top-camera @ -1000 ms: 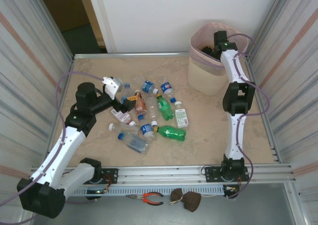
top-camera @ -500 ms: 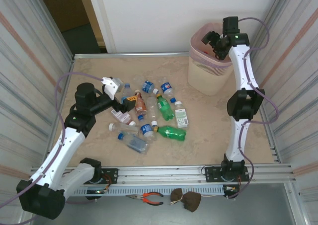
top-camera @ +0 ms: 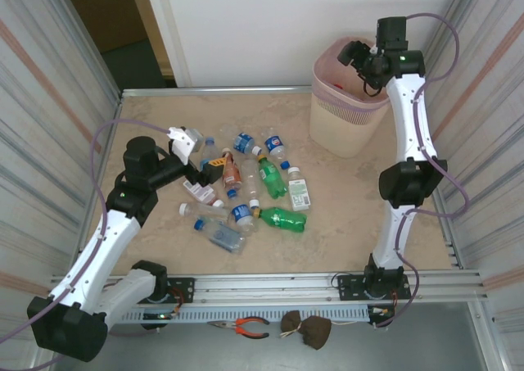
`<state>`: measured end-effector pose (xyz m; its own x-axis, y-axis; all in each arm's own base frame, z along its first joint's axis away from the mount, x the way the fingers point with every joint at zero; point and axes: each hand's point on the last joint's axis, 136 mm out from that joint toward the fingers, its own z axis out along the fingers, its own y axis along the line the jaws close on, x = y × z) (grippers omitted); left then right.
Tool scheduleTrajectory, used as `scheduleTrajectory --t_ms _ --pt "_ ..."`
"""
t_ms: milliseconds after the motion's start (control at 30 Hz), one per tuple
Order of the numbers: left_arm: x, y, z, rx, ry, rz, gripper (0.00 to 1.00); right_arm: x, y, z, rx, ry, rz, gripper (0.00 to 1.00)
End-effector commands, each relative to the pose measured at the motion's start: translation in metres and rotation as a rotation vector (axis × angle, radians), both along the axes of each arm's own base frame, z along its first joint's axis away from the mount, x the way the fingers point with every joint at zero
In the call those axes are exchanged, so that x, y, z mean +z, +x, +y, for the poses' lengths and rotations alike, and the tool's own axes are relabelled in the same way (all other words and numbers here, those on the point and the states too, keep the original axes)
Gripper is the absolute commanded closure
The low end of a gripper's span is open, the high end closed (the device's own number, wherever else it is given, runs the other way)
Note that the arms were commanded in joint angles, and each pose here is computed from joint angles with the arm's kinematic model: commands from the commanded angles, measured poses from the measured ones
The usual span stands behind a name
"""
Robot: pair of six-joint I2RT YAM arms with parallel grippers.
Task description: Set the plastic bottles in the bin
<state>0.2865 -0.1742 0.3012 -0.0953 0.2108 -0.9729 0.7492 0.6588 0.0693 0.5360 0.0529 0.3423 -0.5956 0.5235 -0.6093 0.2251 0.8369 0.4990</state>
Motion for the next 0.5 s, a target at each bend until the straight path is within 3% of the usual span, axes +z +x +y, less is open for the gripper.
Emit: scheduleTrajectory --t_ms 0,333,467 --pt "0.011 -0.001 0.003 0.007 0.001 -0.040 0.03 0.039 -0.020 0.019 0.131 -0.121 -0.117 0.15" --pt "0.011 0.002 0.007 0.028 -0.002 -0.043 0.03 0.062 -0.071 0.088 0.488 -0.316 -0.398 0.15" --pt "0.012 0.005 0.011 0.050 -0.017 -0.041 0.03 0.049 -0.106 0.117 0.652 -0.400 -0.454 0.13"
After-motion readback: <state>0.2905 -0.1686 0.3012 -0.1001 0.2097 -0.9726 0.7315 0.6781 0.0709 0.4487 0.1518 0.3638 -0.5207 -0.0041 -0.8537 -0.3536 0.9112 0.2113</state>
